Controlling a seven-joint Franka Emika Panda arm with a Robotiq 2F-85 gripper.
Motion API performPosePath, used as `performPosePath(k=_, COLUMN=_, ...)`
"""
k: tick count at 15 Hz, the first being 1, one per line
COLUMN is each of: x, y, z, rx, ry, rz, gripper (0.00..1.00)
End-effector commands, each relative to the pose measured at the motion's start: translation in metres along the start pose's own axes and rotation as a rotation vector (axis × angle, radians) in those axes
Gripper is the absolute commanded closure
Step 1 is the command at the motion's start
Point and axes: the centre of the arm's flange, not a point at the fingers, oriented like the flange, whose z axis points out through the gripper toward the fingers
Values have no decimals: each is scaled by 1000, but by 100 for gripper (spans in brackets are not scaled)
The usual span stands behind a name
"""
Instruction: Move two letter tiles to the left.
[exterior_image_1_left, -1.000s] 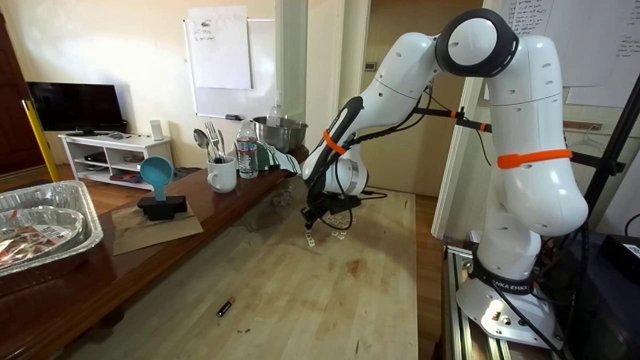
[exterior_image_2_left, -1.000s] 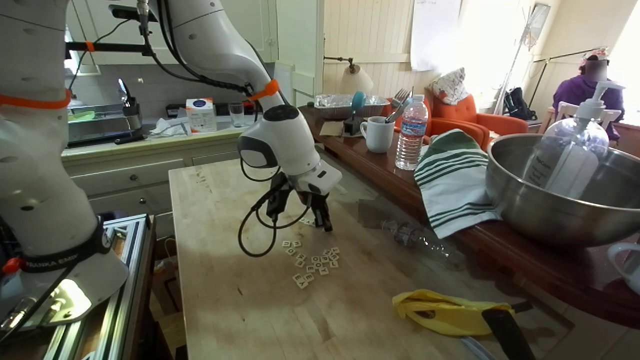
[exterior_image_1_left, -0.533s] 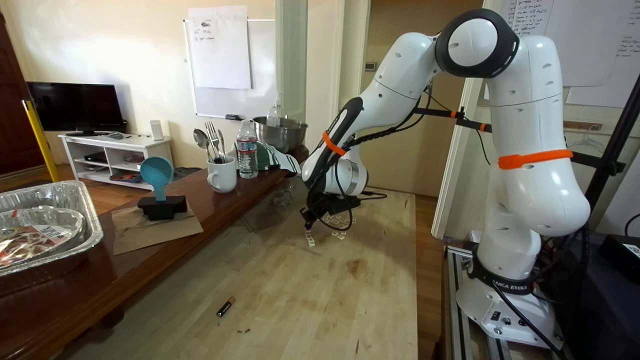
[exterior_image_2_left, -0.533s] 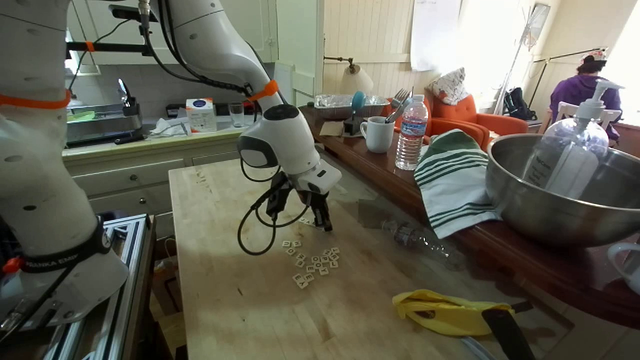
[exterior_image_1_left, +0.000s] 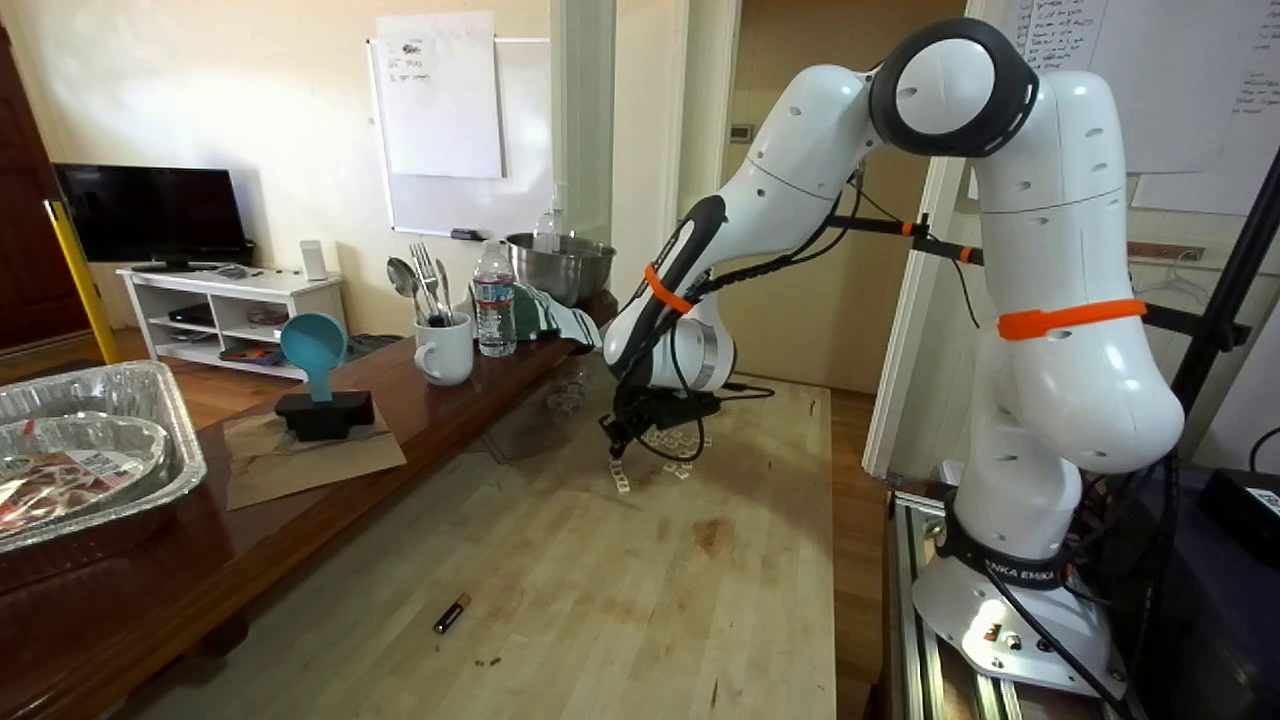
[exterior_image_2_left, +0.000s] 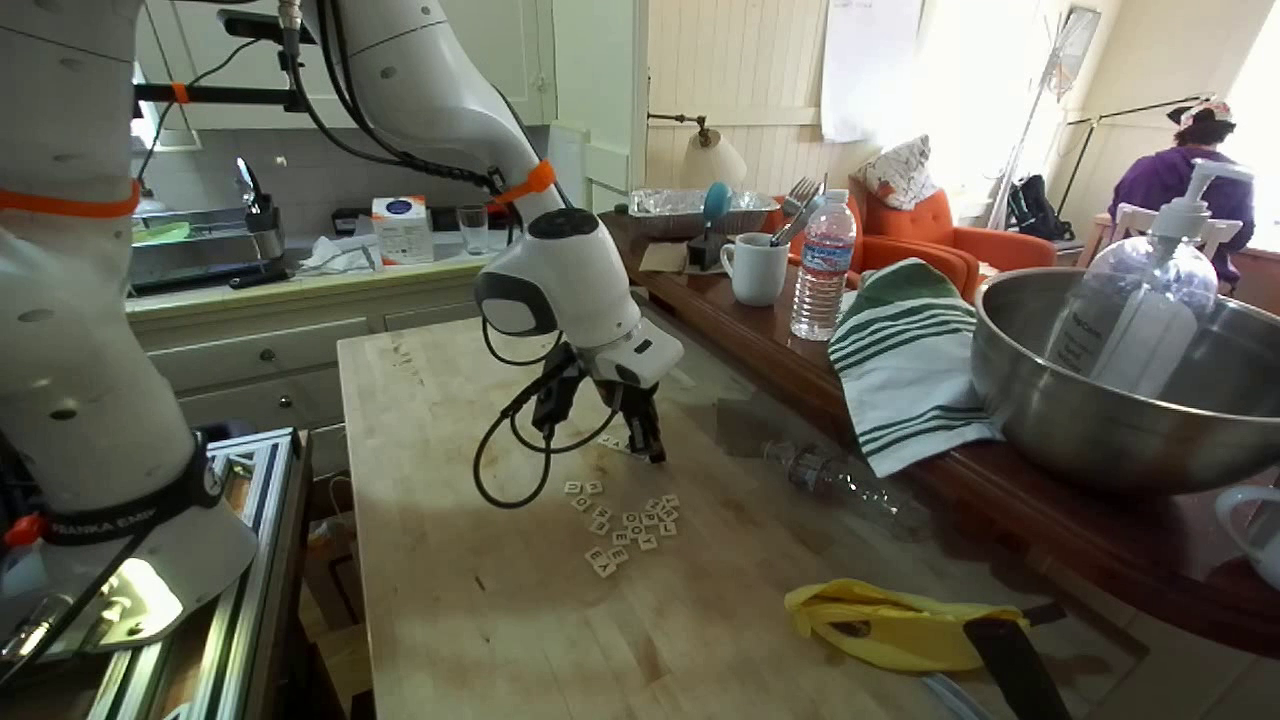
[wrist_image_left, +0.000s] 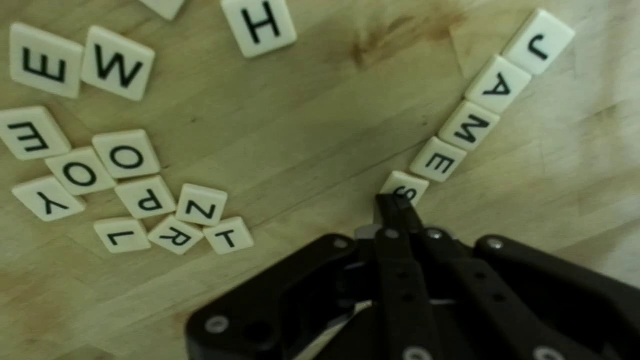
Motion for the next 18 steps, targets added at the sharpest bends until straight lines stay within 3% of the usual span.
performPosePath(k=1, x=7, y=-5, z=-5, rx=3, ry=-7, rz=11, gripper=100)
performPosePath(k=8, x=9, y=-9, z=-18, rx=39, ry=9, rz=-68, gripper=100)
performPosePath(k=16, x=13, y=-23, z=-45, rx=142, ry=-14, rz=-445, gripper=99)
performPosePath(k=17, x=12, y=-25, z=-47, rx=156, ry=-36, rz=-491, gripper=74)
performPosePath(k=18, x=10, y=-26, z=-48, rx=169, ry=-53, rz=-533, gripper=73)
